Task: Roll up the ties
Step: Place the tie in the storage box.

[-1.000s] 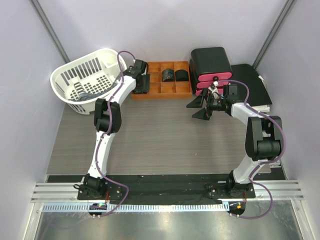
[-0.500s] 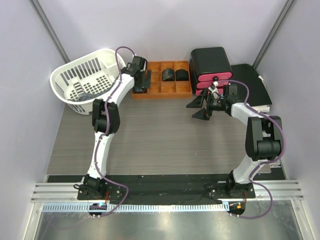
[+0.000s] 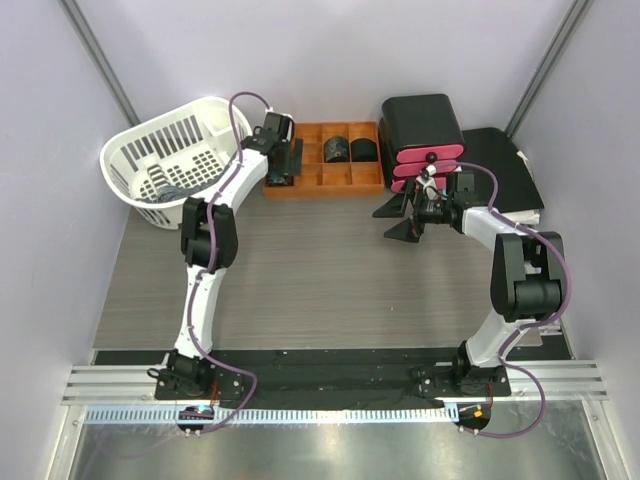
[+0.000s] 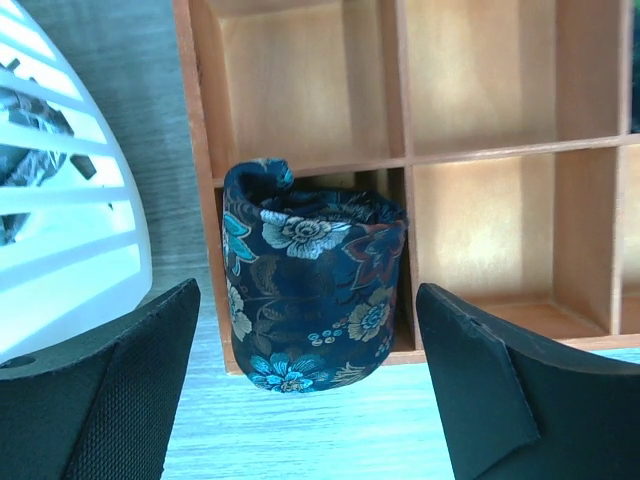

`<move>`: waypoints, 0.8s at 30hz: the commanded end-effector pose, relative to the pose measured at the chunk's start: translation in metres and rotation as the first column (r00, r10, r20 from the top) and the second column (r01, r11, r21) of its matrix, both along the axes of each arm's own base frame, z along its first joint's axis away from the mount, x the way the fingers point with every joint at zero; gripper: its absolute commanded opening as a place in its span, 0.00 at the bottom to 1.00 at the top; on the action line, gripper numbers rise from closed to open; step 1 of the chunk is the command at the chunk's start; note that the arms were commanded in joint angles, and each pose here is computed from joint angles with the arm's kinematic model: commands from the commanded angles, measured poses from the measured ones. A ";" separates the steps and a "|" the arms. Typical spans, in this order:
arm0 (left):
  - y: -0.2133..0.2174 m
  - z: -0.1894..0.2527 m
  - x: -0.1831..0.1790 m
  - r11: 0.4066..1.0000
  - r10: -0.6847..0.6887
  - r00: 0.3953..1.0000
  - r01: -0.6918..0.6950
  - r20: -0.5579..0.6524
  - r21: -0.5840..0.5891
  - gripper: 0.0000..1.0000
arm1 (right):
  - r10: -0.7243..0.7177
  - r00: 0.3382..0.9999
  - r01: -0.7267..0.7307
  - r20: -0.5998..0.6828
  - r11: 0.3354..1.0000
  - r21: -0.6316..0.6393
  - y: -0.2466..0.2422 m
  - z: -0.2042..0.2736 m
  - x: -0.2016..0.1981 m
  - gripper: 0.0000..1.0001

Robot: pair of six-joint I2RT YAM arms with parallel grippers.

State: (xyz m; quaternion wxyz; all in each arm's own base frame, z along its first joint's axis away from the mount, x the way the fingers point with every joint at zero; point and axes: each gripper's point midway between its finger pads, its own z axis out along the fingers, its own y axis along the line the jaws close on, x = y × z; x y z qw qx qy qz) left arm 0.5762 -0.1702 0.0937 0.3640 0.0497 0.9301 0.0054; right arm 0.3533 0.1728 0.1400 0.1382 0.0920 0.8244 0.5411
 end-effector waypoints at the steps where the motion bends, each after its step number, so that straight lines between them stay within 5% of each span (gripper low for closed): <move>1: -0.012 0.061 0.014 0.998 -0.040 0.986 0.048 0.162 -0.043 0.87 | 0.005 0.999 -0.006 0.042 1.000 0.018 0.001 0.014 -0.003 1.00; 24: -0.008 0.022 0.034 0.997 -0.070 0.982 0.063 0.173 0.044 0.52 | 0.007 1.000 -0.008 0.029 1.000 0.021 0.002 0.008 -0.004 1.00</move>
